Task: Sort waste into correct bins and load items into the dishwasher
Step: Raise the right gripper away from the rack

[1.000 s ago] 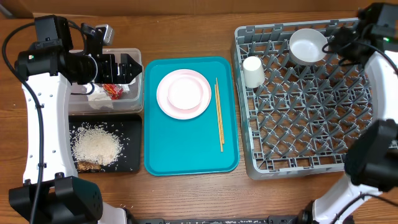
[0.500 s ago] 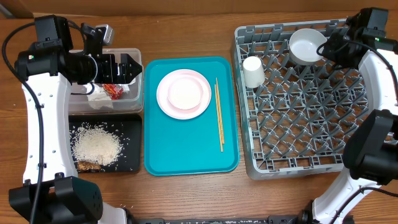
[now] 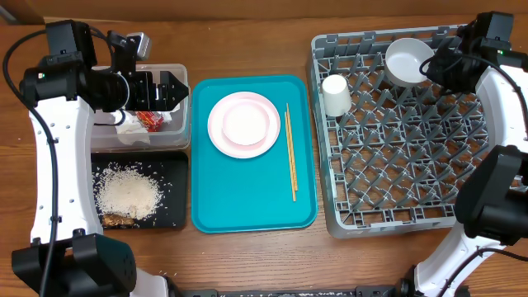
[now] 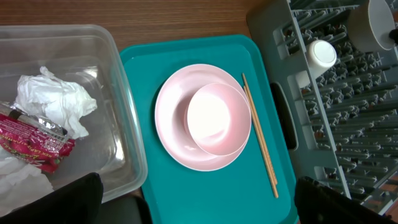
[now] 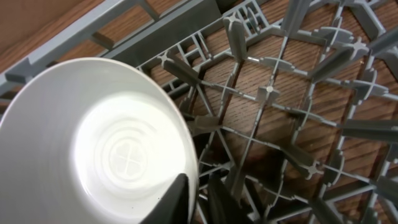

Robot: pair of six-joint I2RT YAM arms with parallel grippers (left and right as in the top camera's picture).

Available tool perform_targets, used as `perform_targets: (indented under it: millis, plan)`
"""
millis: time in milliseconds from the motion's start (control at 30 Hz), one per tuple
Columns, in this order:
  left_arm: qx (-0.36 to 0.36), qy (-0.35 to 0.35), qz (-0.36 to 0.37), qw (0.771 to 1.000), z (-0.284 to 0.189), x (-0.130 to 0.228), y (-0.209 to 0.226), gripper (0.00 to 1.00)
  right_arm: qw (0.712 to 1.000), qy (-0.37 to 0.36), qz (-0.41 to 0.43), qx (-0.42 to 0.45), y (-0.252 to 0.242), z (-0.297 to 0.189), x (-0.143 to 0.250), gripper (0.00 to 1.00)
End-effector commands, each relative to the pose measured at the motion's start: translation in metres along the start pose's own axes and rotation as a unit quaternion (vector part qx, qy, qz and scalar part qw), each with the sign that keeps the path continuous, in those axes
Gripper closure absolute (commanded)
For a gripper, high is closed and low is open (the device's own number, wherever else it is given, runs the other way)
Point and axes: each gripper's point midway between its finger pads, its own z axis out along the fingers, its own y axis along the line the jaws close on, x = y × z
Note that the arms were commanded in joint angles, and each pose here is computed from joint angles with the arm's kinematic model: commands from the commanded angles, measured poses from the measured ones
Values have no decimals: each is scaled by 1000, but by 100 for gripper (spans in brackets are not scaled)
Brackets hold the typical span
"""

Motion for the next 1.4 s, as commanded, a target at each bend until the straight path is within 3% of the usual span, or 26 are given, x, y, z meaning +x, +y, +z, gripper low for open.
perform_targets:
  millis: [0, 67, 333, 467, 833, 967, 1133, 1367]
  plan:
    - [-3, -14, 7, 1000, -8, -8, -5, 0, 1000, -7, -5, -5, 4, -2, -4, 92]
    - [-3, -14, 7, 1000, -8, -8, -5, 0, 1000, -7, -5, -4, 4, -2, -4, 96]
    - [-3, -14, 7, 1000, -8, -8, -5, 0, 997, -32, -3, 71, -23, -9, -14, 96]
    - [-3, -14, 7, 1000, -8, -8, -5, 0, 985, -79, -5, 156, -43, -42, -34, 96]
    - [-3, -14, 7, 1000, -8, -8, -5, 0, 907, -145, -62, 390, -50, -117, -39, 96]
    - [-3, -14, 7, 1000, -8, -8, -5, 0, 908, -143, -106, 379, -9, -111, -27, 96]
    - [-3, -14, 7, 1000, -8, -8, -5, 0, 872, -172, -121, 441, -5, -132, -30, 96]
    - [-3, -14, 7, 1000, -8, -8, -5, 0, 804, -82, -283, 517, -13, -148, -31, 96]
